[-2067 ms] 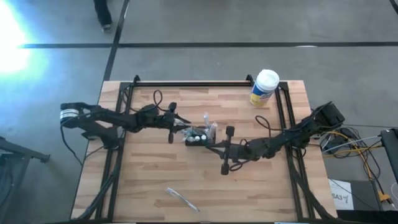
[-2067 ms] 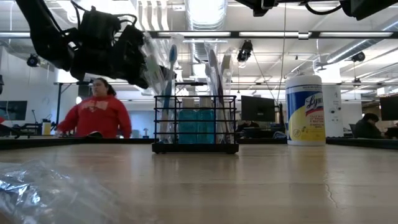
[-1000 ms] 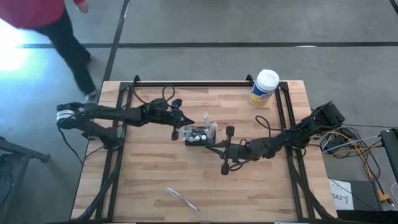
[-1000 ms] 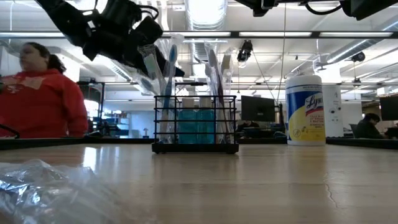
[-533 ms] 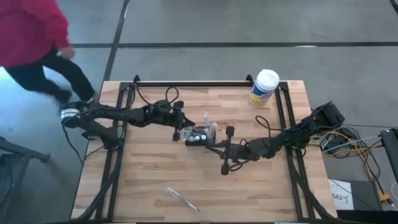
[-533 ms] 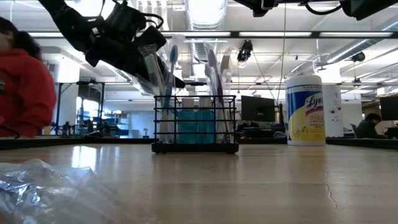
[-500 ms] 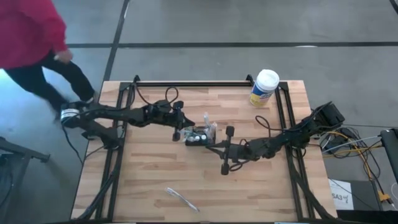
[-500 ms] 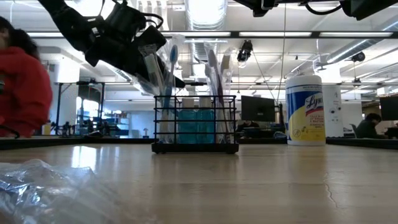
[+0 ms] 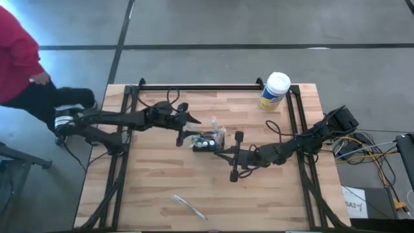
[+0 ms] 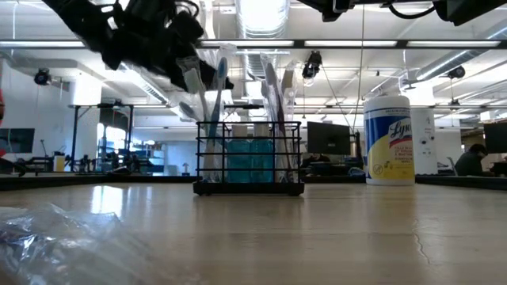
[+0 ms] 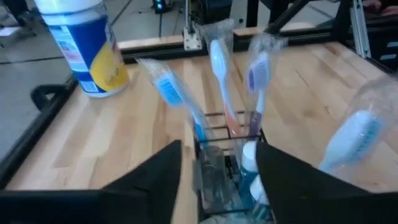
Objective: Pick & Place toothbrushing station
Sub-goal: Put the purple toothbrush into the black mesh organizer
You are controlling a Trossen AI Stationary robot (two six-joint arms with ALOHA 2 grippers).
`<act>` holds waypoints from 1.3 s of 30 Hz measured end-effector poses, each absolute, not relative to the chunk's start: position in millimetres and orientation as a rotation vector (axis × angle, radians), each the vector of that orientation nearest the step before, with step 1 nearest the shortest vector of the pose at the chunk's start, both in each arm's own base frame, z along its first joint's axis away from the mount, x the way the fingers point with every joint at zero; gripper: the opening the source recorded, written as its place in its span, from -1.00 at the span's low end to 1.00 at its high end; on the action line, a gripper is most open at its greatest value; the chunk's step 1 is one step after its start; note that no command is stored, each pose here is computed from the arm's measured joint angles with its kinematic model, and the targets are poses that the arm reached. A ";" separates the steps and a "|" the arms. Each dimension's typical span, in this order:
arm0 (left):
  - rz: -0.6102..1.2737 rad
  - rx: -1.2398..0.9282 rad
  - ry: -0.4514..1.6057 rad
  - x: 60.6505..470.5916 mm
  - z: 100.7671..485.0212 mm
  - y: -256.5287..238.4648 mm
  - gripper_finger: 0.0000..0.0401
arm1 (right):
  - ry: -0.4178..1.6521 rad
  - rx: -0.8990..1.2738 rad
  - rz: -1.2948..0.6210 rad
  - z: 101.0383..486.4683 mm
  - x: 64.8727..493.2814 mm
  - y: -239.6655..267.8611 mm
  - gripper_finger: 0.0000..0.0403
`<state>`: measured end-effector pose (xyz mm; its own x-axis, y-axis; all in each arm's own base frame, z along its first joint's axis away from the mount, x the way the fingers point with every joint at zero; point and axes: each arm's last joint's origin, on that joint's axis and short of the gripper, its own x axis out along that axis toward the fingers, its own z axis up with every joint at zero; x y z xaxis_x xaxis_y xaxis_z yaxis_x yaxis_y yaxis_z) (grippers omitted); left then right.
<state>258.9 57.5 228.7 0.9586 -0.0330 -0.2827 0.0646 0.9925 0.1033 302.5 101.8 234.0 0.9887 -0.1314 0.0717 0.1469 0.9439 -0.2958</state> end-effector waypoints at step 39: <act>-0.077 -0.066 -0.128 98.1 191.4 9.7 -0.98 | 0.206 -0.069 -0.127 253.8 330.6 111.2 -0.96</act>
